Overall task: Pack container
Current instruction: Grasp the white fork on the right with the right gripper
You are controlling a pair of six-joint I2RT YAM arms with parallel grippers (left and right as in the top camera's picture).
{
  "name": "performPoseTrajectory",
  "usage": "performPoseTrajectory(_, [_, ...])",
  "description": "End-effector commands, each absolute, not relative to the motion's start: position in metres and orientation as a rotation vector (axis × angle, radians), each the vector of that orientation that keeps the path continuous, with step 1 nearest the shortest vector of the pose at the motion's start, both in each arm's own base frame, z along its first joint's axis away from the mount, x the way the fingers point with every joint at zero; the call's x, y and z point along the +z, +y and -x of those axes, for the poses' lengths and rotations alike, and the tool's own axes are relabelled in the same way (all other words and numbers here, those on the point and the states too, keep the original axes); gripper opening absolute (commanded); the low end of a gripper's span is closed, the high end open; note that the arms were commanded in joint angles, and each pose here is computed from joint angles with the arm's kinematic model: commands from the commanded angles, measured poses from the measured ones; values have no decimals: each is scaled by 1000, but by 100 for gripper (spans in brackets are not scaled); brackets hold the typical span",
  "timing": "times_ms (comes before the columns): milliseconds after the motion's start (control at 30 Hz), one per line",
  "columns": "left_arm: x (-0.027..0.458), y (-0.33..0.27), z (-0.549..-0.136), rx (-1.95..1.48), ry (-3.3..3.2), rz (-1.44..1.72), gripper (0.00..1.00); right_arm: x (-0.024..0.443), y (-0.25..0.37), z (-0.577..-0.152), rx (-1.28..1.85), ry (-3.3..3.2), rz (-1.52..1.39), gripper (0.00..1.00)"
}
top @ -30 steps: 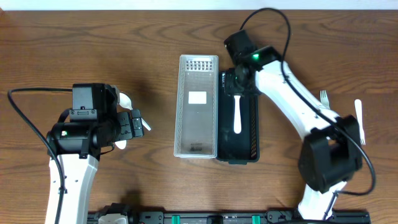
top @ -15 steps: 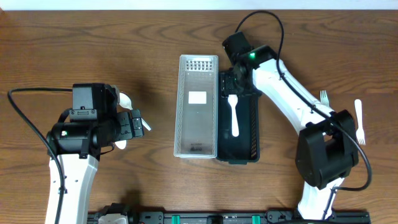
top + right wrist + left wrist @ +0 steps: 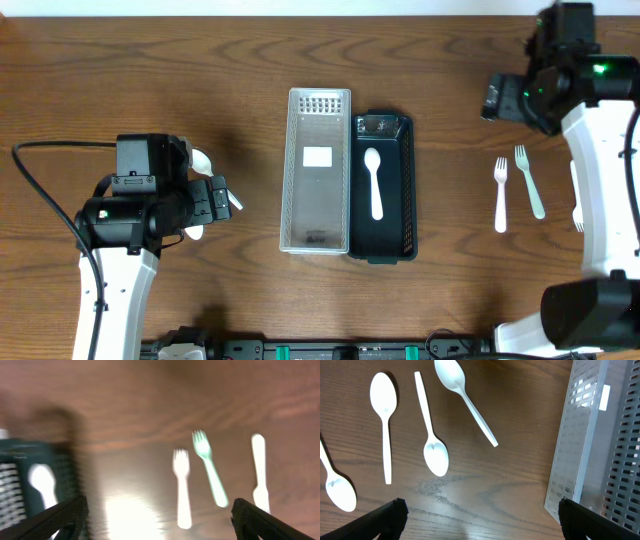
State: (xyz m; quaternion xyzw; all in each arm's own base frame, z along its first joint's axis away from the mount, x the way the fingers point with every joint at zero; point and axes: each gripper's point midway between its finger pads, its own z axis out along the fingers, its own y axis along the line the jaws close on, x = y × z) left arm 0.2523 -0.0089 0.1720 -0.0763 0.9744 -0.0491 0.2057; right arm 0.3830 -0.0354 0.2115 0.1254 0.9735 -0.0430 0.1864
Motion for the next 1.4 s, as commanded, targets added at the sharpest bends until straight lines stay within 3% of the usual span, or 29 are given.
performPoseTrajectory(0, [179,-6,-256,-123,2696,208,98,152,-57,-362,-179,2919,-330,96])
performPoseTrajectory(300, [180,-6,-256,-123,2695,207,98,47,-62,-326,-119,3036,-325,96])
performPoseTrajectory(1033, [179,-6,-256,-123,2696,208,98,-15,-54,-326,-51,2958,-291,91])
performPoseTrajectory(1167, [179,-6,-256,-123,2696,208,98,-16,-54,-326,-50,2961,-293,84])
performPoseTrajectory(1367, [179,-6,-256,-123,2697,208,98,-16,-54,-326,-51,2959,-298,60])
